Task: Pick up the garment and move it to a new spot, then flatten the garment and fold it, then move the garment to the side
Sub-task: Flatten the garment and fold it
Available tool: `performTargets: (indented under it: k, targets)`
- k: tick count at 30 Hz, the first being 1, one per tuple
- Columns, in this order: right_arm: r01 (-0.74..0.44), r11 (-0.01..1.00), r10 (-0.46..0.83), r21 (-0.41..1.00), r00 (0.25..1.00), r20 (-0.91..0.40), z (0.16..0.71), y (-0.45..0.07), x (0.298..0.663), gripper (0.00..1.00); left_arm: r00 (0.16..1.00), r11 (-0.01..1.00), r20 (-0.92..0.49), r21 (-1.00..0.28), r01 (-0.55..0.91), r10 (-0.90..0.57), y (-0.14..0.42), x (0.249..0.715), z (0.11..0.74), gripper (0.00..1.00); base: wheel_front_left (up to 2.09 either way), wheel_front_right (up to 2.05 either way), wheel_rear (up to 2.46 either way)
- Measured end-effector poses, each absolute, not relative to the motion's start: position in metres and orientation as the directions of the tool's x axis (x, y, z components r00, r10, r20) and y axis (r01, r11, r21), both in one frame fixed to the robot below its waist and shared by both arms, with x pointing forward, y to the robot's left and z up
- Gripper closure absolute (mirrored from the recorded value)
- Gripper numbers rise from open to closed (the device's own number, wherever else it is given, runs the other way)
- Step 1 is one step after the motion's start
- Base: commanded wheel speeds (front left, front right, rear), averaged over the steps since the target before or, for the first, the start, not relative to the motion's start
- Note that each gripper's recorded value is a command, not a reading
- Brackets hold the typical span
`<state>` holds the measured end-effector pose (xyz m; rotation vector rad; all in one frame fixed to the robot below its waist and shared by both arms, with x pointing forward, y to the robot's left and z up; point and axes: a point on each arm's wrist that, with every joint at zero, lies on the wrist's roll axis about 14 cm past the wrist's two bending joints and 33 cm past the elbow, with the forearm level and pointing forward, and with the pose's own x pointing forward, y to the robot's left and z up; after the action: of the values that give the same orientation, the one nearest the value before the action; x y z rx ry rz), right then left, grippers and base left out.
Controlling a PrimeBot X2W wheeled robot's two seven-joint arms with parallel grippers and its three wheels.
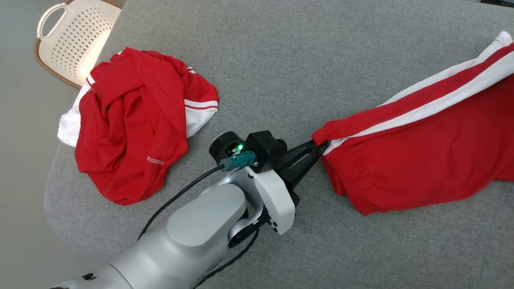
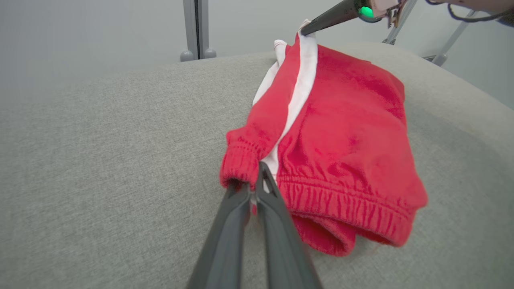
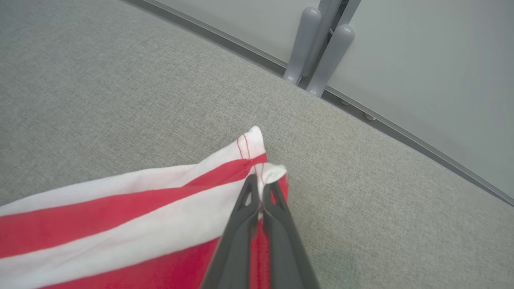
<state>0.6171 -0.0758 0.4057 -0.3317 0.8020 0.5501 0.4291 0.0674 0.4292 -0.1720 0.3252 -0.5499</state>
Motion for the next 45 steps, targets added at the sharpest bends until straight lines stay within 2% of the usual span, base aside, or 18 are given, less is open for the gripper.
performTargets:
  k: [5, 6, 7, 8, 9, 10, 14, 23, 30, 34, 41, 45]
  targets:
    - [-0.576, 0.814, 0.353, -0.076, 0.595, -0.722, 0.408, -0.072, 0.626, 1.0, 0.798, 0.833, -0.251, -0.251, 0.494, -0.549, 0.063, 0.433, 0.431, 1.0, 0.0, 0.0, 0.0]
    - [-0.566, 0.82, 0.357, -0.083, 0.619, -0.7, 0.412, -0.071, 0.633, 0.0, 0.801, 0.835, -0.25, -0.261, 0.485, -0.543, 0.065, 0.435, 0.431, 1.0, 0.0, 0.0, 0.0]
    - [-0.562, 0.823, 0.358, -0.085, 0.628, -0.691, 0.413, -0.071, 0.636, 0.0, 0.804, 0.836, -0.251, -0.272, 0.476, -0.539, 0.065, 0.435, 0.431, 0.98, 0.0, 0.0, 0.0]
    - [-0.559, 0.824, 0.361, -0.086, 0.637, -0.682, 0.414, -0.07, 0.638, 0.0, 0.807, 0.838, -0.251, -0.277, 0.47, -0.535, 0.066, 0.436, 0.431, 0.66, 0.0, 0.0, 0.0]
    - [-0.558, 0.825, 0.366, -0.085, 0.644, -0.672, 0.415, -0.067, 0.64, 0.0, 0.809, 0.841, -0.251, -0.277, 0.465, -0.531, 0.068, 0.437, 0.43, 0.04, 0.0, 0.0, 0.0]
    - [-0.558, 0.825, 0.369, -0.089, 0.651, -0.664, 0.416, -0.066, 0.641, 0.0, 0.811, 0.843, -0.254, -0.277, 0.461, -0.527, 0.069, 0.438, 0.43, 0.0, 0.0, 0.0, 0.0]
    - [-0.549, 0.83, 0.355, -0.097, 0.654, -0.668, 0.411, -0.069, 0.639, 0.0, 0.816, 0.847, -0.252, -0.275, 0.455, -0.521, 0.07, 0.439, 0.431, 0.0, 0.0, 0.0, 0.0]
    - [-0.495, 0.863, 0.358, -0.102, 0.741, -0.569, 0.428, -0.083, 0.635, 0.0, 0.854, 0.873, -0.224, -0.262, 0.412, -0.47, 0.088, 0.441, 0.442, 0.0, 0.0, 0.0, 0.0]
    - [-0.466, 0.883, 0.414, -0.056, 0.829, -0.375, 0.466, -0.083, 0.616, 0.0, 0.898, 0.905, -0.185, -0.237, 0.353, -0.398, 0.116, 0.439, 0.458, 0.0, 0.0, 0.0, 0.0]
    - [-0.448, 0.894, 0.427, -0.028, 0.867, -0.257, 0.49, -0.087, 0.602, 0.0, 0.935, 0.923, -0.109, -0.235, 0.305, -0.336, 0.132, 0.445, 0.484, 0.0, 0.0, 0.0, 0.0]
    - [-0.425, 0.905, 0.426, 0.023, 0.902, -0.076, 0.518, -0.099, 0.564, 0.0, 0.977, 0.938, 0.065, -0.276, 0.212, -0.202, 0.154, 0.447, 0.535, 0.0, 0.0, 0.0, 0.0]
    - [-0.434, 0.9, 0.433, -0.032, 0.901, -0.031, 0.52, -0.111, 0.534, 0.0, 0.978, 0.933, 0.108, -0.298, 0.202, -0.177, 0.151, 0.434, 0.541, 0.0, 0.0, 0.0, 0.0]
